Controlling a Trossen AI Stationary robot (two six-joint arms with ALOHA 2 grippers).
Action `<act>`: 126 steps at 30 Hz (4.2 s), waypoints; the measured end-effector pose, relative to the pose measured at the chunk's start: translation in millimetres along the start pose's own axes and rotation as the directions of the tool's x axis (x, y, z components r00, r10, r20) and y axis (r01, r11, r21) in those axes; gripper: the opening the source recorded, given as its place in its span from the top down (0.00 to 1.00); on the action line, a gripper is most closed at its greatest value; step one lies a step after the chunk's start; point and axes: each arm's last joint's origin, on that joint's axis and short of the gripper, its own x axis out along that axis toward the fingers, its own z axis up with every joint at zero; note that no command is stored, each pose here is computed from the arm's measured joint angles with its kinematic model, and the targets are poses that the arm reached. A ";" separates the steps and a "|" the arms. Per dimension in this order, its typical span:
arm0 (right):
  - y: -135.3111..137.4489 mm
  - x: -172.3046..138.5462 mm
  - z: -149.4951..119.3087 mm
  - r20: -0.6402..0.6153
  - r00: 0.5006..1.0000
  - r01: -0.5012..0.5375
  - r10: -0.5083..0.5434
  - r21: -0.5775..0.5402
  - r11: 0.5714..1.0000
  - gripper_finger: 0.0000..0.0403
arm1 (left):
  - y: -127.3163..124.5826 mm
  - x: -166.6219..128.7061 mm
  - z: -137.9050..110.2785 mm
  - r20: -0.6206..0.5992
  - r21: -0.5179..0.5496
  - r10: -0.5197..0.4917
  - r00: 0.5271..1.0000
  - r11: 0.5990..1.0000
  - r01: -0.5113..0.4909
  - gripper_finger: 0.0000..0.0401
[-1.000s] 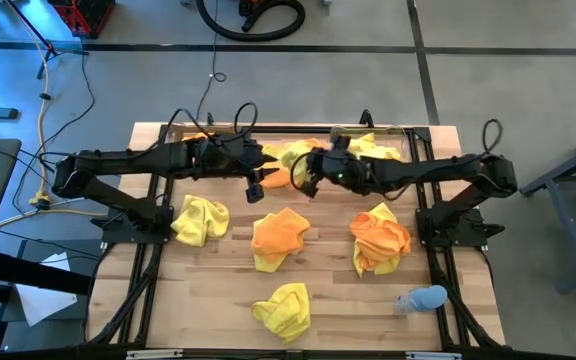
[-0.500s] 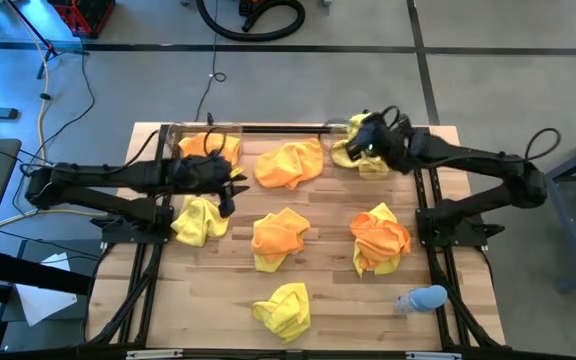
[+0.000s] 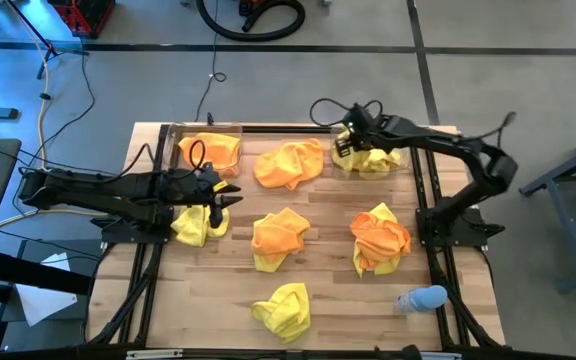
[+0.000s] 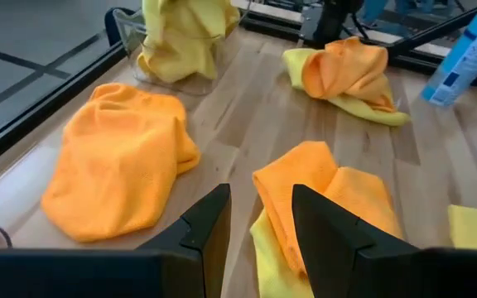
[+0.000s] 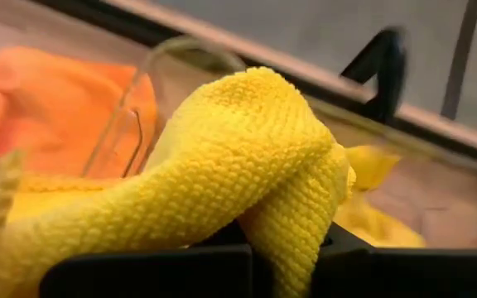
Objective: Sort microfiber towel by color & place in baskets
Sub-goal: Put the bottom left yellow microfiber cloth into the right transparent bin
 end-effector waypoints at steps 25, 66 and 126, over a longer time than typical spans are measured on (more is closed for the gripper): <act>6.5 62.4 -9.5 -0.202 0.979 -0.021 0.034 0.067 0.998 0.72 | -12.6 -4.0 -5.2 -0.025 0.026 -0.043 0.999 0.999 0.043 0.70; 10.3 66.0 -16.6 -0.225 0.974 0.041 -0.028 0.054 0.998 0.96 | -12.3 -4.0 -5.9 -0.033 0.034 -0.040 0.999 0.999 0.041 0.70; 8.3 17.7 -2.8 -0.117 0.993 -0.026 0.033 0.057 0.998 0.43 | -12.5 -3.9 -5.1 -0.025 0.025 -0.042 0.999 0.999 0.042 0.70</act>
